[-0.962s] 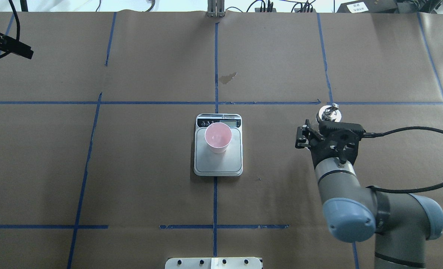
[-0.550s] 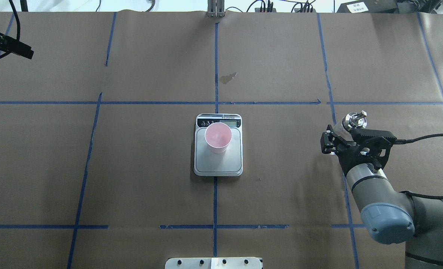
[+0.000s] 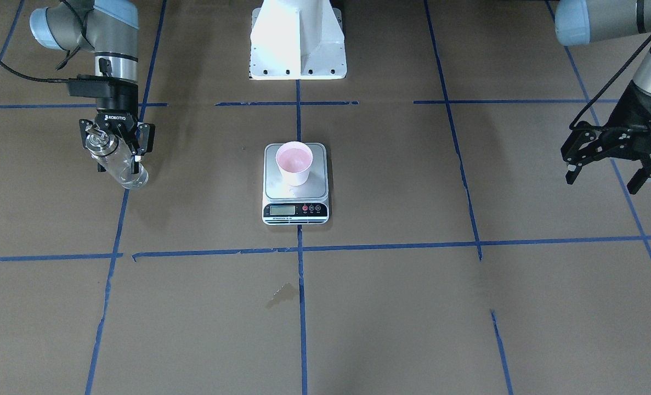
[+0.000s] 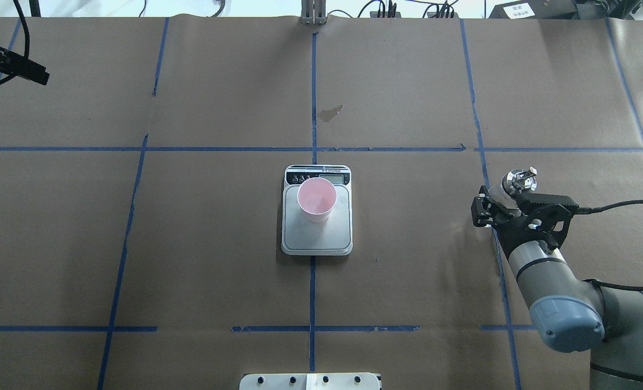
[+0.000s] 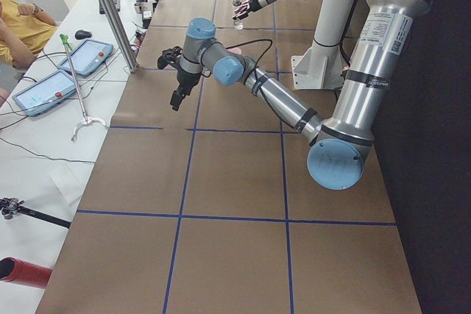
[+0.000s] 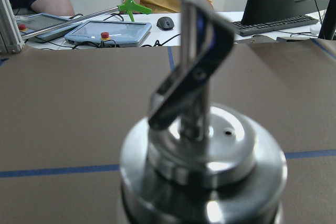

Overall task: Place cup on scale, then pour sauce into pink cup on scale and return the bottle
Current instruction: 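Lower the bottle onto the table at its original spot with the right gripper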

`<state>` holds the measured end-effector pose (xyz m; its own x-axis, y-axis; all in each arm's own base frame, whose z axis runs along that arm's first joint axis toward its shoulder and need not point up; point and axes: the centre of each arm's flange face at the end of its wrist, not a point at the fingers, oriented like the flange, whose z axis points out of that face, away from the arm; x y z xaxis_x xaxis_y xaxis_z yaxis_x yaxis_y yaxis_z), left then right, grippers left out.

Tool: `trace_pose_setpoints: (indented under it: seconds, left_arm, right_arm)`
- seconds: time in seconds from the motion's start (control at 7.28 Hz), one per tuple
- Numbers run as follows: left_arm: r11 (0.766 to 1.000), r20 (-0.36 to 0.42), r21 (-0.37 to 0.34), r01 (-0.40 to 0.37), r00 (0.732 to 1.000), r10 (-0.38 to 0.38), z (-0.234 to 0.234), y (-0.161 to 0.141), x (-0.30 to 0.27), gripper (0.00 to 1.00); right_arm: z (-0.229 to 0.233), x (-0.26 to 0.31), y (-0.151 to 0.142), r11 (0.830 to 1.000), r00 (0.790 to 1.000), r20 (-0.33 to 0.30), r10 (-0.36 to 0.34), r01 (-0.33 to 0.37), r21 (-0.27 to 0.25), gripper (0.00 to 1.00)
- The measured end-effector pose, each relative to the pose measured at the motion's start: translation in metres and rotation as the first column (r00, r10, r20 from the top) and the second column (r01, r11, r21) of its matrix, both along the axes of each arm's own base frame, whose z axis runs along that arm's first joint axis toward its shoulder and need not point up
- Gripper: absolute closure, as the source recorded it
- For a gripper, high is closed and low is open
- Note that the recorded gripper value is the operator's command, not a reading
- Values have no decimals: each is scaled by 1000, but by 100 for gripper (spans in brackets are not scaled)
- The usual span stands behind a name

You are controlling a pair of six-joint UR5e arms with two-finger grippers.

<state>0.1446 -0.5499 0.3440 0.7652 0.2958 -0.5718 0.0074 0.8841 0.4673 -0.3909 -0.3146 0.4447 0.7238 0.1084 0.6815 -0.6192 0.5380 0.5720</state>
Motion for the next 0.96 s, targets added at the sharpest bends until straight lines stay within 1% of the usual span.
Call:
trace_pose_setpoints:
  seconds: [0.41,0.69,0.82,0.96]
  left_arm:
    - [1000,-1,1,1,1000,-1,-1,0,-1,1]
    - [1000,-1,2,1,1000,-1,-1,1,-1,1]
    - [1000,-1,3,1,1000,-1,-2,1,-1,1]
    - [1000,-2,5,1,1000,-1,-2,2,-1,1]
  right_arm:
    - [4,-3,-1,1000,1000,-8,-2,2,-2,100]
    - [9,-5,-1,1000,1000,-16,-3,3,-4,97]
    - [11,-6,0,1000,1000,-18,-7,7,-9,93]
    - [12,-7,0,1000,1000,-17,-16,16,-18,80]
